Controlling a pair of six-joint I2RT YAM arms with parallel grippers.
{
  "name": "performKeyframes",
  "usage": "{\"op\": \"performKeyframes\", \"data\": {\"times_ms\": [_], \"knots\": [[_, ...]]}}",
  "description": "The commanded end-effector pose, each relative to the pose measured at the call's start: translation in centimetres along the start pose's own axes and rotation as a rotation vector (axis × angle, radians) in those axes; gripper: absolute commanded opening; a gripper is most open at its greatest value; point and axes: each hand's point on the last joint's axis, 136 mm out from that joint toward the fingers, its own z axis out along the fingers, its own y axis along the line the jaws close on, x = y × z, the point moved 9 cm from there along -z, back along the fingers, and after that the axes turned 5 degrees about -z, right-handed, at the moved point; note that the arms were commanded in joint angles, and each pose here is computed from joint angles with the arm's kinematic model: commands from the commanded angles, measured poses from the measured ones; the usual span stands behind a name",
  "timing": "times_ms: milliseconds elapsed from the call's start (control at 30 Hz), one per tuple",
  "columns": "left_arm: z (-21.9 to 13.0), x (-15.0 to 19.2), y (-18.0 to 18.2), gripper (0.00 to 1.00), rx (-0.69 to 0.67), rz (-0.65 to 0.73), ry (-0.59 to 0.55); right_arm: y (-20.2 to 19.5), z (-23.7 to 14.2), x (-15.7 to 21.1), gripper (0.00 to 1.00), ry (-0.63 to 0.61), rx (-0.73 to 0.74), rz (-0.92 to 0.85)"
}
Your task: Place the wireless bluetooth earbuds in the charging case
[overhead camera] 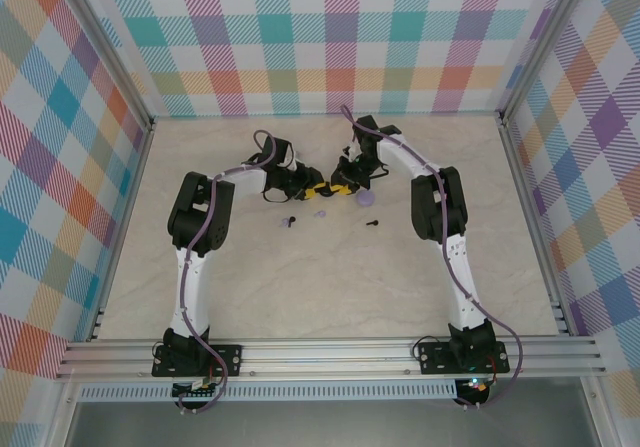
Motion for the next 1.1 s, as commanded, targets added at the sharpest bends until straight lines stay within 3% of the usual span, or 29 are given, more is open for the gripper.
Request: {"op": "performKeyframes", "data": {"times_ms": [0,767,1067], "knots": [[0.6,1.1,-0.8,0.34,0.051,0.009,0.046,-0.1,1.5,0.0,0.19,0.038,-0.031,0.015],[0.9,1.5,-1.1,0.33,0.102,-0.007,0.057,0.1,0.9,-0.2,0.20,0.031,-0.064,0.025],[0.7,1.7,-1.0,0.16,0.095,-0.003,0.043,0.7,-0.2,-0.1,0.22,0.010,-0.060,0.013]]}}
